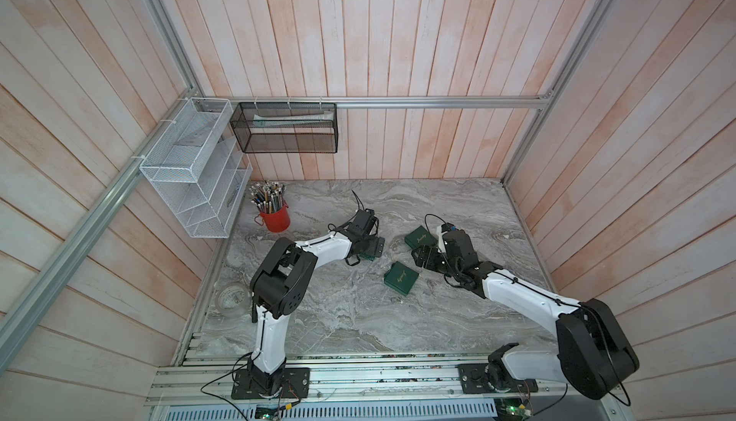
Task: Take the rings out of the lift-off lid box
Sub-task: Pick up the jewelry box from the center of the board, then open the lid on the jewelry box.
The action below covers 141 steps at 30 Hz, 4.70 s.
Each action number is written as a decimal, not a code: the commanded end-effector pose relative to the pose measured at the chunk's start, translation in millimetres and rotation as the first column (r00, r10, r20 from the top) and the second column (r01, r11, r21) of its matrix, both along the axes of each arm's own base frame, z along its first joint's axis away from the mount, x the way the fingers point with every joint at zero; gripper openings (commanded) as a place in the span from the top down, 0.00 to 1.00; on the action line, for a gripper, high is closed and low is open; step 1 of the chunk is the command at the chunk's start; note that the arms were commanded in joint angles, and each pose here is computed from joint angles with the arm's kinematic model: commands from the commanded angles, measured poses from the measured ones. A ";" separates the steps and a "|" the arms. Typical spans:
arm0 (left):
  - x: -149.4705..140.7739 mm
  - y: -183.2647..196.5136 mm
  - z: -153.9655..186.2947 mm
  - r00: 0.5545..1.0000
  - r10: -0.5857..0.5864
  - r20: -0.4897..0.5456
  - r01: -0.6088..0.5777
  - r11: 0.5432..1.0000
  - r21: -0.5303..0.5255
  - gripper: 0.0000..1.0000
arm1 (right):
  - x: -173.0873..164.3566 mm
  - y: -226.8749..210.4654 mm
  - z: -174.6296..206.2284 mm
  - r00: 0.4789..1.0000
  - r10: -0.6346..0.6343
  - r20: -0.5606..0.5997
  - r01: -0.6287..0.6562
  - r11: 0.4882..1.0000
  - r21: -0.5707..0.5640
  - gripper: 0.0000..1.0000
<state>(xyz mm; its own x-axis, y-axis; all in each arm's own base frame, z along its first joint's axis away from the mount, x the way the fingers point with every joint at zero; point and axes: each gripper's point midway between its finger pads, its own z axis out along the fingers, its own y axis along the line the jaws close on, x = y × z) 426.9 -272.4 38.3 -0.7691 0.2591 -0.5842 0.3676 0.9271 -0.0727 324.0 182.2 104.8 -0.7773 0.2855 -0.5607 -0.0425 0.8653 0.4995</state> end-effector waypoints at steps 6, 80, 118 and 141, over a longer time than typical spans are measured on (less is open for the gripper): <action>-0.8 -3.4 1.6 1.000 -0.008 0.000 0.008 1.000 -0.010 0.27 | 1.9 3.0 0.4 1.000 0.006 0.003 -0.006 1.000 0.024 0.16; -112.0 12.4 115.8 0.985 -0.078 -0.152 -0.062 0.666 -0.744 0.29 | -44.9 157.1 -43.4 0.896 0.438 -0.074 -0.436 0.899 0.046 0.24; -115.1 18.5 121.0 0.992 -0.050 -0.119 -0.058 0.645 -0.762 0.29 | -62.8 155.2 -74.4 0.880 0.441 -0.177 -0.441 0.896 0.043 0.26; -117.2 18.1 123.8 0.992 -0.056 -0.113 -0.053 0.629 -0.775 0.29 | -65.8 159.4 -83.9 0.867 0.452 -0.209 -0.458 0.889 0.023 0.26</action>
